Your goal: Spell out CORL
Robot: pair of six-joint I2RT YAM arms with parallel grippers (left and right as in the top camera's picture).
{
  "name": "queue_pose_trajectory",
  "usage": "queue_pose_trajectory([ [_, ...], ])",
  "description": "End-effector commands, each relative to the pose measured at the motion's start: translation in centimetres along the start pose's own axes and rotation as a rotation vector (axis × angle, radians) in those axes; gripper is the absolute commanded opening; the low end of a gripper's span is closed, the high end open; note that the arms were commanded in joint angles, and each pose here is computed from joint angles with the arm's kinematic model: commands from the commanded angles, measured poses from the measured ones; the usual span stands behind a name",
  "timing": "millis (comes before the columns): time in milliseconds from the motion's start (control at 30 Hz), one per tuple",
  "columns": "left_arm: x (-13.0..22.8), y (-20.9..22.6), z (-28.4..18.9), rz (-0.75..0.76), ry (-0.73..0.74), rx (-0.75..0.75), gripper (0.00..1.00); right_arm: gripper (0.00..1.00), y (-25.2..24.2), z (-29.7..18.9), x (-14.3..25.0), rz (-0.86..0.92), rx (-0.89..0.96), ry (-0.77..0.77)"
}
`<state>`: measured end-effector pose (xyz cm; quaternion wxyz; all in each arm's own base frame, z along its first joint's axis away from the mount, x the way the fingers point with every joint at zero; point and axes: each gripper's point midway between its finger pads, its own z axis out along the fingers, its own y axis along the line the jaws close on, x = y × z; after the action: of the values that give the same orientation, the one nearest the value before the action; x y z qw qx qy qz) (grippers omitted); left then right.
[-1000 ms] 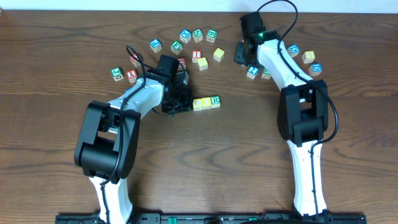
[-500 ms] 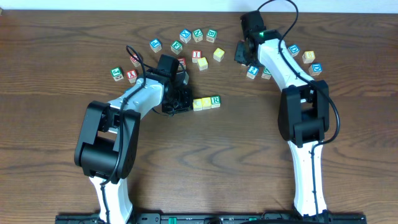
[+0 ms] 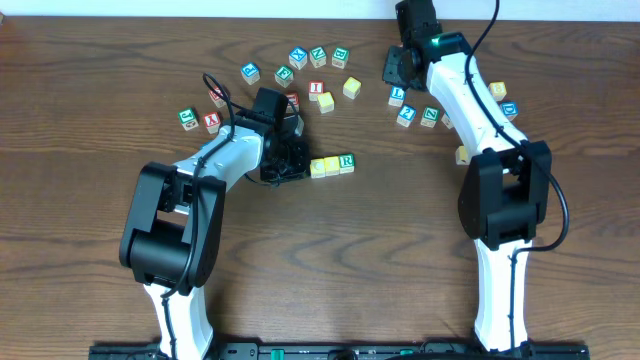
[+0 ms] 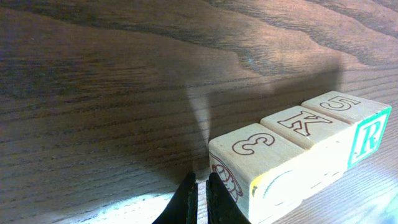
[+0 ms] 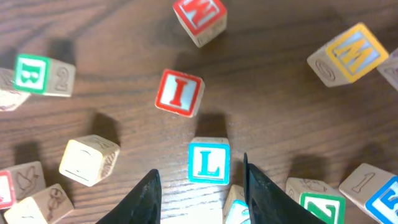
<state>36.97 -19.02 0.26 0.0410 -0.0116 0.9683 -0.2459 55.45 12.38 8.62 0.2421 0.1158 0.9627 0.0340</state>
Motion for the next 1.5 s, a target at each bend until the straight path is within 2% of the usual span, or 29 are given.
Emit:
queue_pose_trajectory([
  [0,0.7,0.4,0.7,0.008,0.029,-0.001,0.07,0.42,-0.8,1.2,0.7,-0.01,0.033,0.019],
  [167,0.7,0.4,0.7,0.008,0.029,-0.001,0.07,0.43,-1.4,4.3,2.4,0.007,0.062,0.067],
  [433,0.7,0.4,0.7,0.008,0.029,-0.001,0.08,0.41,-1.6,6.2,3.3,0.004,0.072,0.086],
  [867,0.7,0.4,0.7,0.008,0.029,-0.001,0.07,0.29,-1.6,7.3,3.8,0.002,0.073,0.099],
  [1167,0.7,0.4,0.7,0.008,0.029,-0.001,0.07,0.25,-1.2,5.5,2.4,0.007,0.054,0.059],
  [1467,0.7,0.4,0.7,0.008,0.029,-0.001,0.07,0.22,-0.1,1.1,0.3,0.006,0.016,0.002],
])
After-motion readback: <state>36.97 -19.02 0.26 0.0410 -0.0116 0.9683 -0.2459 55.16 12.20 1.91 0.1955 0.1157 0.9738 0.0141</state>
